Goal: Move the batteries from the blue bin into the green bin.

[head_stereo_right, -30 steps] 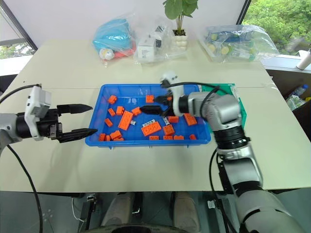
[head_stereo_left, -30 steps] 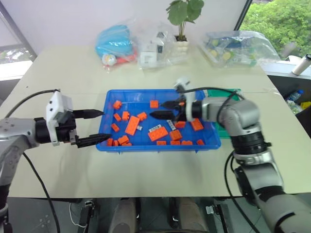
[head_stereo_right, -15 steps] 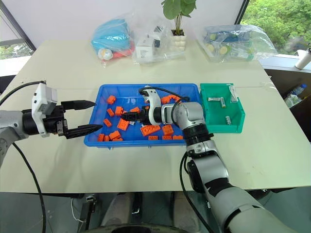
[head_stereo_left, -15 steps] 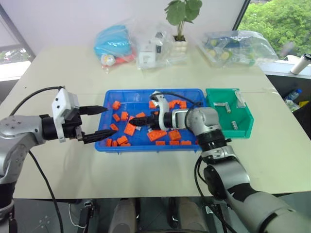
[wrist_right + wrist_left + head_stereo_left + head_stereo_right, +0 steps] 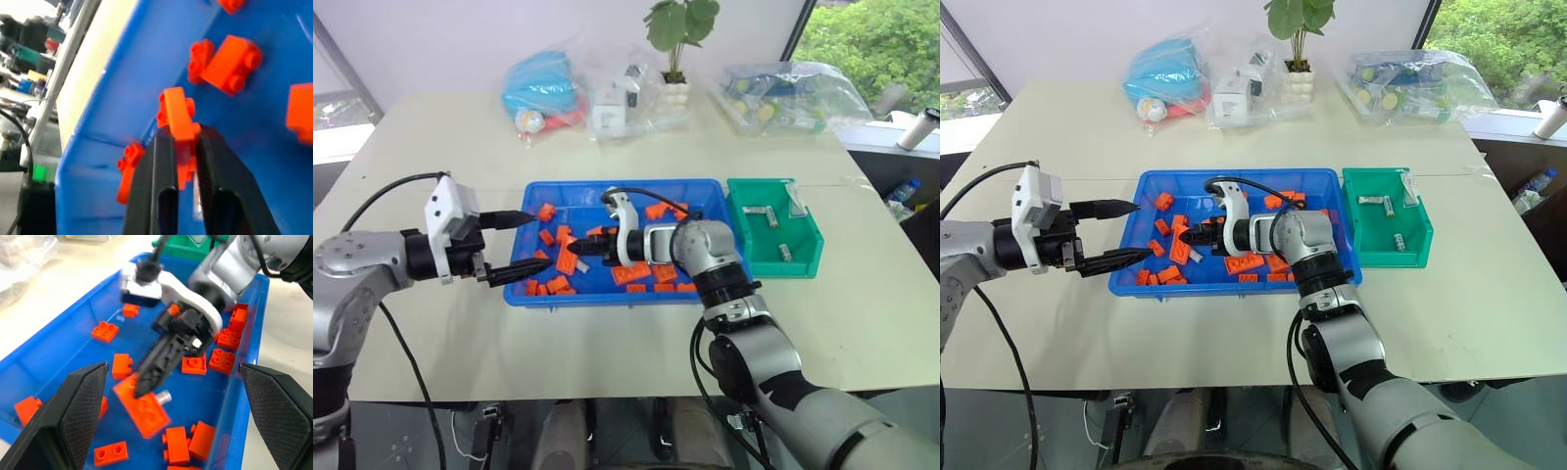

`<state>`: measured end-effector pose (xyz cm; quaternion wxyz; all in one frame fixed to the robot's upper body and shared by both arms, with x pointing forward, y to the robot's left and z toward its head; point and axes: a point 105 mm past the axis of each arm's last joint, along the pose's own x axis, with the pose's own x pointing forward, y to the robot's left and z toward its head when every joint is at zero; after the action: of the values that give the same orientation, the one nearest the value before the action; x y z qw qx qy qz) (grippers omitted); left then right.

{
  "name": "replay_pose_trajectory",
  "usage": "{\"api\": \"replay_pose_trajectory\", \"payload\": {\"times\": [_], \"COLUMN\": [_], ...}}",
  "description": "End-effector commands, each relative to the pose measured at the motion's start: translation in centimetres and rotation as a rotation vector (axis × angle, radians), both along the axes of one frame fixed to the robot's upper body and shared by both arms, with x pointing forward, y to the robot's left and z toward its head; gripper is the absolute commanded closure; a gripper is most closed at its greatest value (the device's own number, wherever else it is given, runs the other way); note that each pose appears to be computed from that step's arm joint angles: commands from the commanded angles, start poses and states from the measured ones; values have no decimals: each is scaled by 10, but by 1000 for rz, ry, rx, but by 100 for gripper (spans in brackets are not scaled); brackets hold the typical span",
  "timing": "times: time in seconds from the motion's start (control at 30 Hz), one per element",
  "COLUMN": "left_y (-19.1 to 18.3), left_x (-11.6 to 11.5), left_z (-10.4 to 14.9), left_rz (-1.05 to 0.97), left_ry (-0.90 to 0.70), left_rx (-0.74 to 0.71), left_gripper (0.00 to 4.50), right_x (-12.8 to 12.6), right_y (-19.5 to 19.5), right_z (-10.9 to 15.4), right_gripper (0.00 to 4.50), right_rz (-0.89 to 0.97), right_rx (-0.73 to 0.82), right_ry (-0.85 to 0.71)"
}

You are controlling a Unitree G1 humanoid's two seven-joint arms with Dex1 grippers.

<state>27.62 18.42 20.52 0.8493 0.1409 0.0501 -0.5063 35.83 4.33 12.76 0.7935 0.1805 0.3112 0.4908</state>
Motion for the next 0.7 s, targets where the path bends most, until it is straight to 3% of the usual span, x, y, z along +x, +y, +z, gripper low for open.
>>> {"api": "replay_pose_trajectory", "payload": {"times": [0.03, 0.1, 0.2, 0.27, 0.33, 0.47, 0.57, 0.7], "left_y": [-1, -2, -2, -3, -4, -6, -6, -3], "left_x": [0, 0, 1, 1, 2, 3, 3, 1], "left_z": [8, 8, 7, 6, 6, 6, 5, 1], "left_rz": [-6, -8, -10, -11, -14, -16, -16, -16], "left_ry": [-38, -38, -38, -37, -37, -40, -40, -32], "left_rx": [-1, -2, -3, -4, -5, -11, -11, -6], "left_gripper": [0, 0, 0, 0, 0, 0, 0, 0], "right_x": [1, 1, 16, 18, 20, 26, 16, -16], "right_y": [14, 17, 24, 30, 38, 43, 36, 21], "right_z": [34, 39, 53, 61, 69, 79, 72, 33], "right_gripper": [449, 449, 449, 449, 346, 168, 168, 168], "right_rz": [36, 40, -30, -46, -71, -68, 53, 279], "right_rx": [50, 56, -20, 9, 47, -53, -199, -394], "right_ry": [-152, -188, -420, -444, -438, -640, -777, -727]}}
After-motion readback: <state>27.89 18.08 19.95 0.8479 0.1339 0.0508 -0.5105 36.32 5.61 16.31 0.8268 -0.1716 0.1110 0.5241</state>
